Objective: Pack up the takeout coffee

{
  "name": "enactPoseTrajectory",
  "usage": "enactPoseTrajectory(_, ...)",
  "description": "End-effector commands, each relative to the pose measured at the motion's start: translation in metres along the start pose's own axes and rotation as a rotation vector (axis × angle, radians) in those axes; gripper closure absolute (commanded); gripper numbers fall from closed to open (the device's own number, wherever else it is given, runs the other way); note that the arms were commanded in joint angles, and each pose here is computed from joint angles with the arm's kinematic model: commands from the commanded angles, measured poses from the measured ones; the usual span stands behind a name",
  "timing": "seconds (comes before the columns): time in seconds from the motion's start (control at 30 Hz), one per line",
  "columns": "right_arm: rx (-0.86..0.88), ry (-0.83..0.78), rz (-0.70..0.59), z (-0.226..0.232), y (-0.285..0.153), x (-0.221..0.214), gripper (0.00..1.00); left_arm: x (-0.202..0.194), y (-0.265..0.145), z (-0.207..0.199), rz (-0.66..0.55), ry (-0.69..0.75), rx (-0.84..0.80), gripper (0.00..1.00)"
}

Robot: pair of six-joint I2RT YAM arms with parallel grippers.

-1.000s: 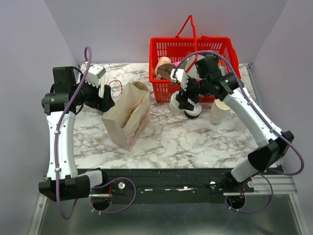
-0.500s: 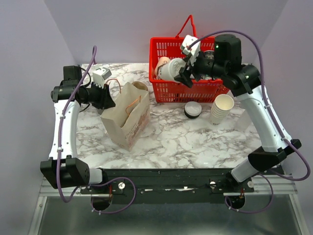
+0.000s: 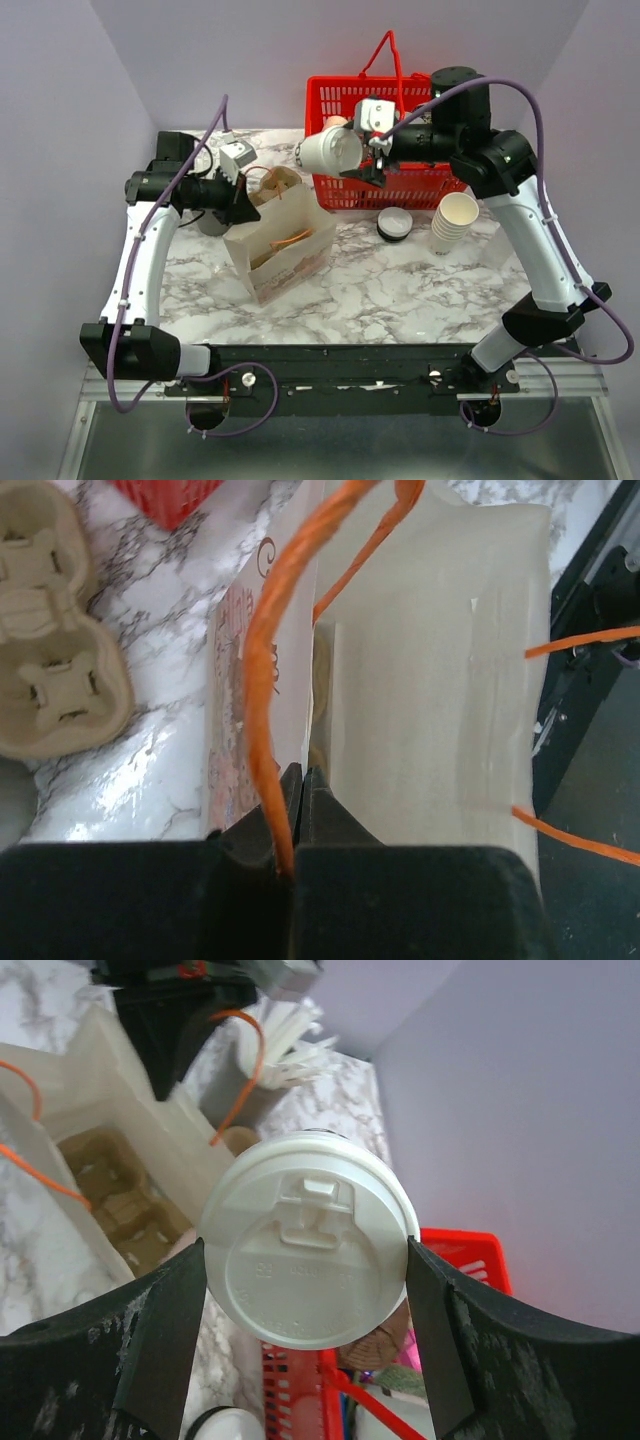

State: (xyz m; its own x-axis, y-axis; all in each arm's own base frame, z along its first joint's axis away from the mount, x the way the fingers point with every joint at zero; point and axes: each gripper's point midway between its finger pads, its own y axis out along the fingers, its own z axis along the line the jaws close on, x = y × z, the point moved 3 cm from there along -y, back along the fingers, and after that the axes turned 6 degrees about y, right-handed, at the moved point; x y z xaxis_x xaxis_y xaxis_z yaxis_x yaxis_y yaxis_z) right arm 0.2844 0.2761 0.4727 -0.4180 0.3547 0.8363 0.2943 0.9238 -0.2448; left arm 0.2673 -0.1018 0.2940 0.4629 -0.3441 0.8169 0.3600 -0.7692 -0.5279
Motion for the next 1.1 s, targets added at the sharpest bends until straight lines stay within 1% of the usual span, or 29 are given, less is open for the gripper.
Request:
enactPoseTrajectory(0.0,0.170,-0.005,-0.045,0.041,-0.001,0.011,0.99,0.017,0.010,-0.017,-0.001,0.134,0.006,1.00)
enactPoseTrajectory(0.1,0.253,0.035,-0.047,0.062,-0.002,0.012,0.99,0.025,0.015,-0.020,-0.003,0.159,0.039,1.00)
enactPoseTrajectory(0.17,0.299,0.040,-0.020,0.076,-0.004,0.006,0.99,0.030,0.017,-0.021,-0.001,0.173,0.056,1.00)
enactPoseTrajectory(0.4,0.315,-0.008,0.039,0.091,-0.010,-0.014,0.99,0.050,0.014,-0.021,-0.031,0.153,0.091,1.00)
enactPoseTrajectory(0.5,0.315,0.001,0.068,0.096,-0.006,-0.021,0.99,0.059,0.013,-0.027,-0.042,0.171,0.080,1.00)
enactPoseTrajectory(0.57,0.319,0.002,0.107,0.099,-0.002,-0.029,1.00,0.066,0.013,-0.036,-0.051,0.207,0.059,1.00)
enactPoseTrajectory(0.67,0.350,-0.002,0.167,0.105,0.000,-0.043,0.99,0.067,0.017,-0.043,-0.044,0.245,0.052,1.00)
enactPoseTrajectory(0.73,0.365,-0.015,0.201,0.110,-0.003,-0.050,0.99,0.060,0.021,-0.046,-0.028,0.258,0.039,1.00)
enactPoseTrajectory(0.8,0.401,-0.033,0.233,0.120,-0.003,-0.063,1.00,0.057,0.024,-0.051,-0.039,0.269,0.018,0.94)
enactPoseTrajectory(0.83,0.408,-0.039,0.258,0.124,-0.007,-0.068,1.00,0.050,0.029,-0.052,-0.028,0.260,0.001,0.89)
enactPoseTrajectory(0.87,0.431,-0.034,0.282,0.132,-0.006,-0.077,1.00,0.051,0.029,-0.055,-0.048,0.273,-0.004,0.80)
enactPoseTrajectory(0.93,0.446,-0.038,0.309,0.137,-0.009,-0.085,0.99,0.045,0.034,-0.059,-0.048,0.267,-0.020,0.76)
enactPoseTrajectory(0.97,0.452,-0.042,0.314,0.140,-0.012,-0.085,0.99,0.047,0.033,-0.061,-0.068,0.279,-0.016,0.71)
enactPoseTrajectory(1.07,0.480,-0.060,0.352,0.147,-0.017,-0.094,0.99,0.045,0.036,-0.064,-0.074,0.272,-0.030,0.66)
